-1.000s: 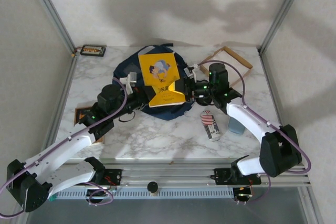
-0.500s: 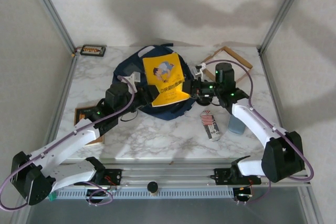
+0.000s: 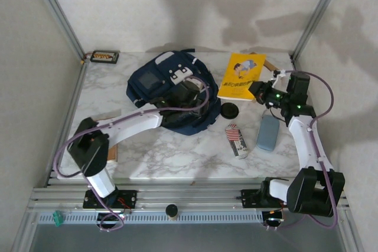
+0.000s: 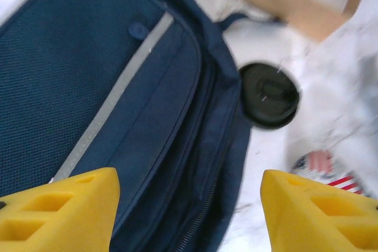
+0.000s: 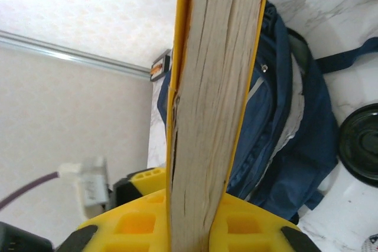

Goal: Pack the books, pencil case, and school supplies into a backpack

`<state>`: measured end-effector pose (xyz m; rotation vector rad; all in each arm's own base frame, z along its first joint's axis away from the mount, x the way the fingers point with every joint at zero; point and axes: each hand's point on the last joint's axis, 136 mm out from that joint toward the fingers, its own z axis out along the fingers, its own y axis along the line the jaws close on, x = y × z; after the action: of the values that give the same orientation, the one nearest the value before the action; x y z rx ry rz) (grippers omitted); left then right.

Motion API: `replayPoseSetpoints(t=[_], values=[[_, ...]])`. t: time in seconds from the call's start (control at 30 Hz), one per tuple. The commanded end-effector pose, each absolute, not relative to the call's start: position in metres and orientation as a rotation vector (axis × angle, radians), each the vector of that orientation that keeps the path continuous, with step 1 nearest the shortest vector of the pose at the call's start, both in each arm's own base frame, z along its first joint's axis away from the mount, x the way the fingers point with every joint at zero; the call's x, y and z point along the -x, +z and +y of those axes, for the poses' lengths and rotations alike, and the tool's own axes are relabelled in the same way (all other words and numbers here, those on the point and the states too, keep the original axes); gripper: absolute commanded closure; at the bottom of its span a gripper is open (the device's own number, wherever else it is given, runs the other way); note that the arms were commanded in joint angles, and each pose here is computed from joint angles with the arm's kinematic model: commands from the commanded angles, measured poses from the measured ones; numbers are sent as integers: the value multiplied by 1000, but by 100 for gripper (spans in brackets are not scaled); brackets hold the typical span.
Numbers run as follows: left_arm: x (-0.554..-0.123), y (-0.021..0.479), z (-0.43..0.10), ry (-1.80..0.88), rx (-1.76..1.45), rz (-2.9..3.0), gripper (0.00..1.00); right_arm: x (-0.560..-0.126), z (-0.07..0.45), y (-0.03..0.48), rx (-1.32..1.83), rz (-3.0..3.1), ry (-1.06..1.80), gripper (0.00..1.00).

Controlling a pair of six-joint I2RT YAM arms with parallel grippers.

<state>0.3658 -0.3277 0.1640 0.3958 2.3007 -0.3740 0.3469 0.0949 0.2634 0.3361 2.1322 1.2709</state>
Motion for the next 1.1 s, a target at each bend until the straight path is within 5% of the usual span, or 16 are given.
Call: replayPoseSetpoints(t=[0.0, 0.63, 1.07], values=[[-370, 153, -323, -168, -602, 2295, 33, -340, 93, 276, -241, 2082, 1281, 100], [-397, 89, -377, -122, -779, 2351, 51, -340, 67, 257, -324, 2080, 1278, 100], [-416, 112, -371, -152, -709, 2331, 98, -339, 70, 247, -318, 2087, 1317, 100]])
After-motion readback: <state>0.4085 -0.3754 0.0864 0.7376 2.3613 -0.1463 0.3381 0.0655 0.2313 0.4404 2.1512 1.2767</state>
